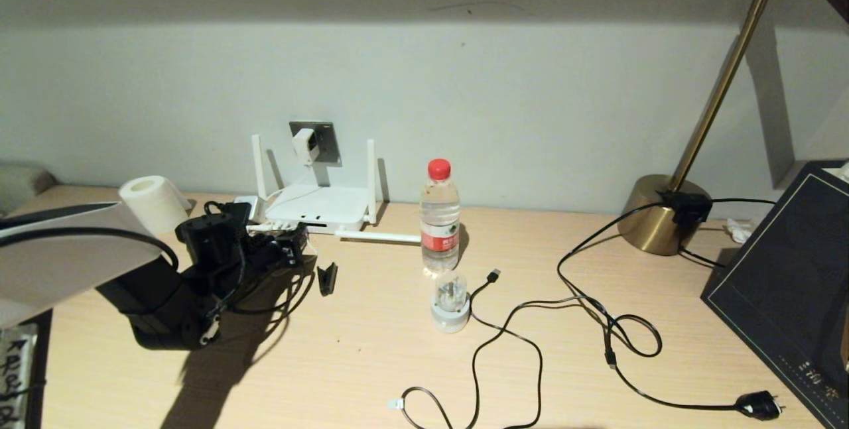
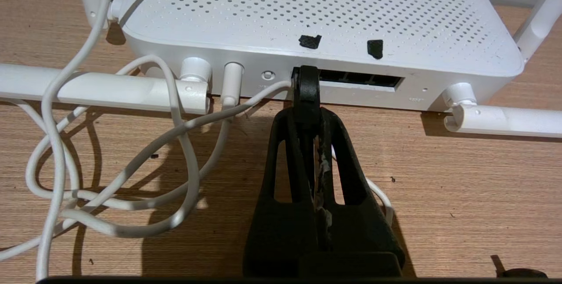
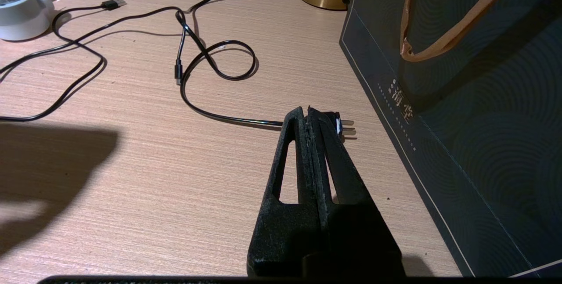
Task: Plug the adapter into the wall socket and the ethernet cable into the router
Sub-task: Plug cable into router interface
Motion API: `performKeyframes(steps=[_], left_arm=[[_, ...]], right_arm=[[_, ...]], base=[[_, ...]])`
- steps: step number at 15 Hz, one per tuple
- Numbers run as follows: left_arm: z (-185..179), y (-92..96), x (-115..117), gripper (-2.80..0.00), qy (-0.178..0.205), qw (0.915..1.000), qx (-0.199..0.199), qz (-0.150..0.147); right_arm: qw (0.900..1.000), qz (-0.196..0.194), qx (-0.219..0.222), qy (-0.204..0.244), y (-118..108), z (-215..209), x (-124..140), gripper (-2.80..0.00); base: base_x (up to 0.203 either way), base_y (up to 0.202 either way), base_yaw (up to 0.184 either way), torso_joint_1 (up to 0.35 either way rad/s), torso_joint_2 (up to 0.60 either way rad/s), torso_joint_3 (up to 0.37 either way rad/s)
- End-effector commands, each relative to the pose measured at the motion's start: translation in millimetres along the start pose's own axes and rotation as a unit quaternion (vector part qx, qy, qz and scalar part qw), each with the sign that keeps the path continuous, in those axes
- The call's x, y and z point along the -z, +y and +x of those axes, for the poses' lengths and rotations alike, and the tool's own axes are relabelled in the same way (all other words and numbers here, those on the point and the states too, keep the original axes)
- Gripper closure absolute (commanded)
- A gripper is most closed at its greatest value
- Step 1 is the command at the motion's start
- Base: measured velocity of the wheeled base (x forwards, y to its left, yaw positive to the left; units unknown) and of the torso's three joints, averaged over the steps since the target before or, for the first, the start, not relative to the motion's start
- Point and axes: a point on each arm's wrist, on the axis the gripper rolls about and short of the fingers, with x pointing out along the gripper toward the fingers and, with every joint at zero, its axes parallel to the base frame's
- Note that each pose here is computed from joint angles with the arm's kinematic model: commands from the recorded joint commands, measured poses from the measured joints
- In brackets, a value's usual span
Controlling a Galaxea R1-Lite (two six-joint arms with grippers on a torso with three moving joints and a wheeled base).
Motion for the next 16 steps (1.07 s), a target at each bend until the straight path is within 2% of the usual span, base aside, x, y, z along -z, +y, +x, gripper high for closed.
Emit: performKeyframes(steps=[1,16], left_arm=[[1.9,0.3,1.8,0.00,-0.003,1.0000,0.000,0.000],[11.2,0.4,7.9,0.00,-0.002,1.0000,0.002,0.000]], right_arm=[[1.000,0.000,0.000,0.001,0.0,0.2,0.3,0.00],[1.000,0.000,0.000,0.001,0.0,0.2,0.3,0.00]], base=[[0.000,0.000,0.000,0.000,0.00,0.000],[0.000,0.000,0.000,0.000,0.00,0.000]])
